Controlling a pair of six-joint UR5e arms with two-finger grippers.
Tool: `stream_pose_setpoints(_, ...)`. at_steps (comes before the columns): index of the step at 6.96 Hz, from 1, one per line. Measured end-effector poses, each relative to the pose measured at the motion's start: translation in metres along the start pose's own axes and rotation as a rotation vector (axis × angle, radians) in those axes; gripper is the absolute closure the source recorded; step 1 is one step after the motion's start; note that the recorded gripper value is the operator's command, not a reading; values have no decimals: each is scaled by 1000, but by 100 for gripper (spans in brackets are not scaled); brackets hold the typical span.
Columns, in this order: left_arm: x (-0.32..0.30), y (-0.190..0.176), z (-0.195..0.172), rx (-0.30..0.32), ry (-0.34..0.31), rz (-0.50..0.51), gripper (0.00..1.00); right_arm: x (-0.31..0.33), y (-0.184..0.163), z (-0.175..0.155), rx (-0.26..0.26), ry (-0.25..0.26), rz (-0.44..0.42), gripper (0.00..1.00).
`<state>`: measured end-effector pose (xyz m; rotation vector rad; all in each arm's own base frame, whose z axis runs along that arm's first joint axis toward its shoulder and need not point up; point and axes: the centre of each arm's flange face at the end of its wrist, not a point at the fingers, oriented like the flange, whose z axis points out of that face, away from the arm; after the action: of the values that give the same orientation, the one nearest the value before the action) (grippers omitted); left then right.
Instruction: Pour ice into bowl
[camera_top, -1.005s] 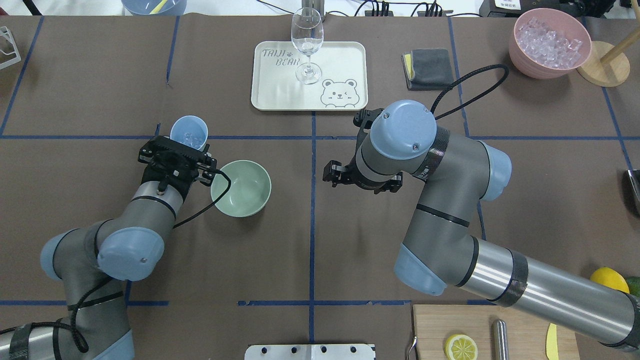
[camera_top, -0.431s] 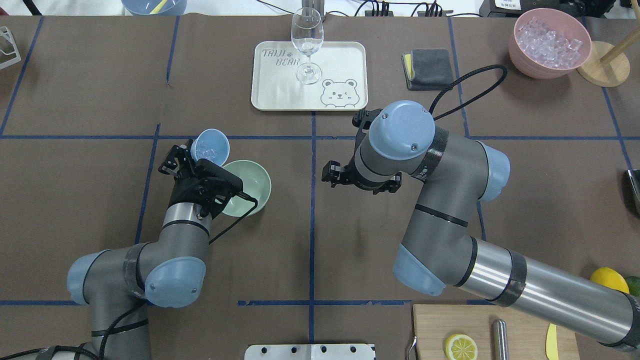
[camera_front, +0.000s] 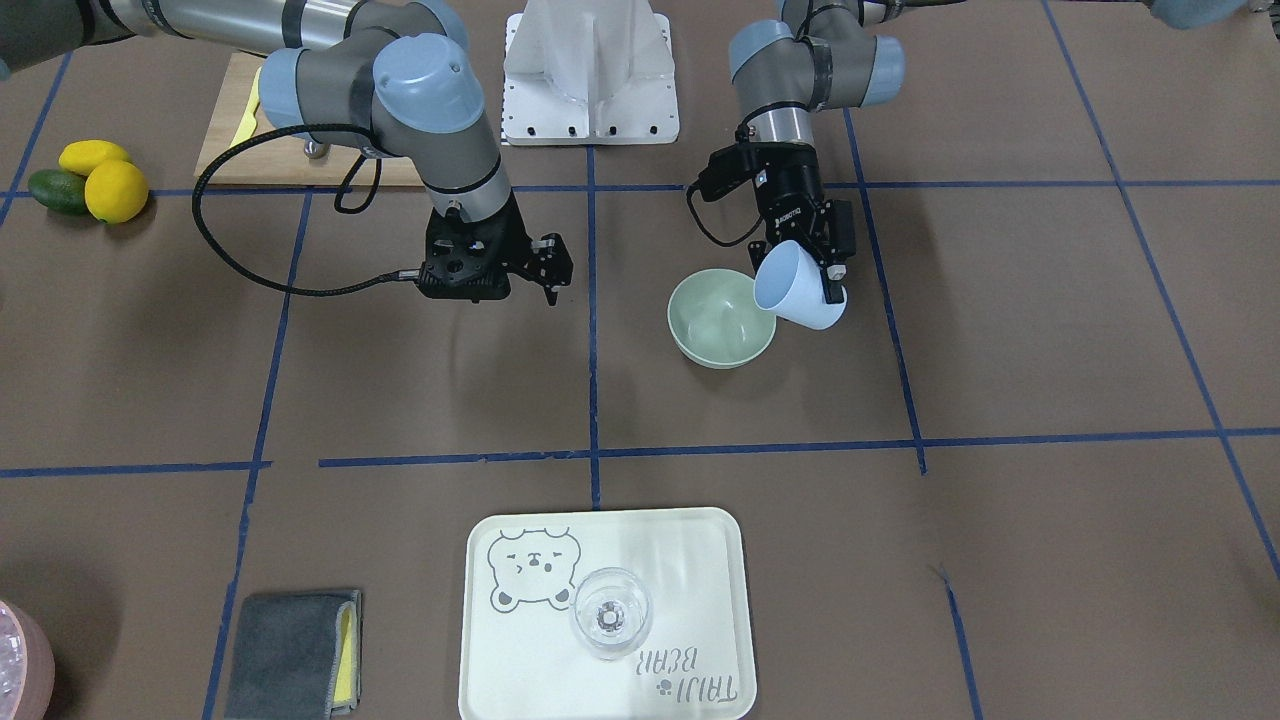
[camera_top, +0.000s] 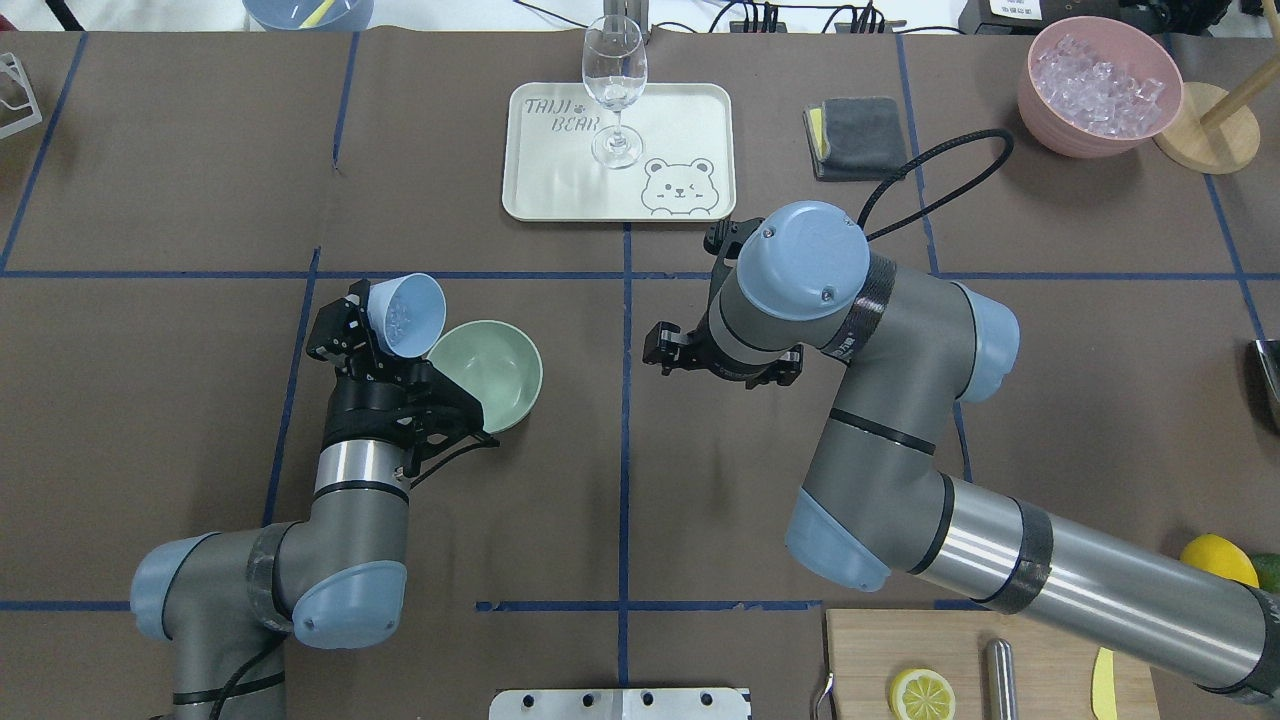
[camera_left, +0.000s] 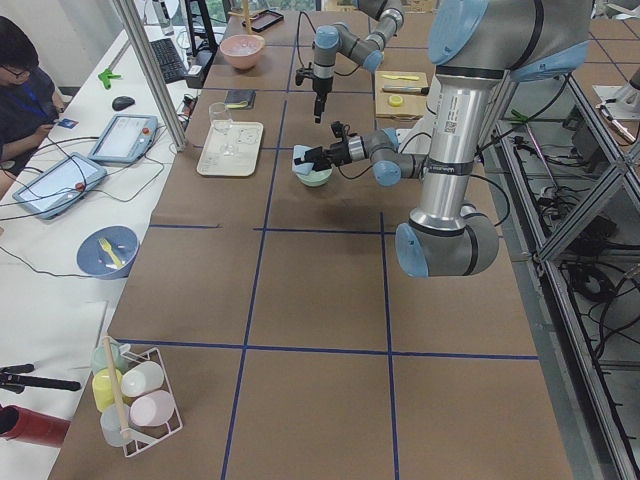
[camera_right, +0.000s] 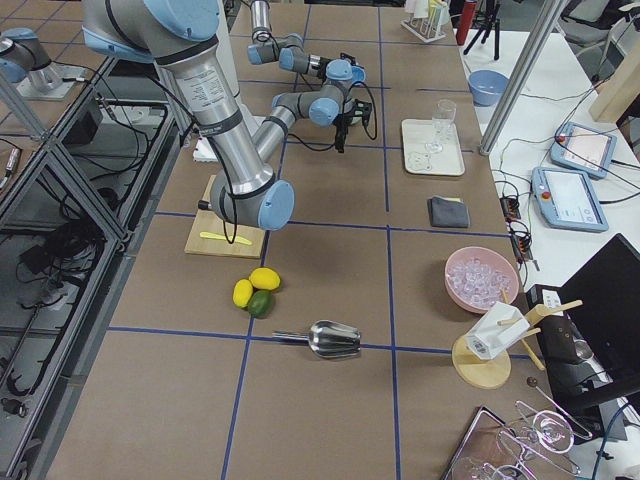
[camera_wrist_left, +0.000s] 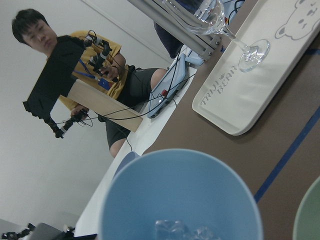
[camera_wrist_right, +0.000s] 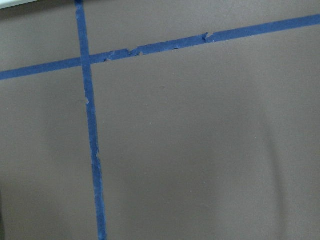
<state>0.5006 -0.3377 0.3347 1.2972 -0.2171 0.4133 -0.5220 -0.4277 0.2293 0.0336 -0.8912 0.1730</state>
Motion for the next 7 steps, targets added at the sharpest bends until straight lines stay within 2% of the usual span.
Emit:
stream_pose_setpoints(4,1,7,1,6,-90,412,100,0,0,0,0,-1,-4,0)
stream_pose_setpoints(7,4,14,4,-9,-141,650,100,0,1,0,1,-7,-6,0)
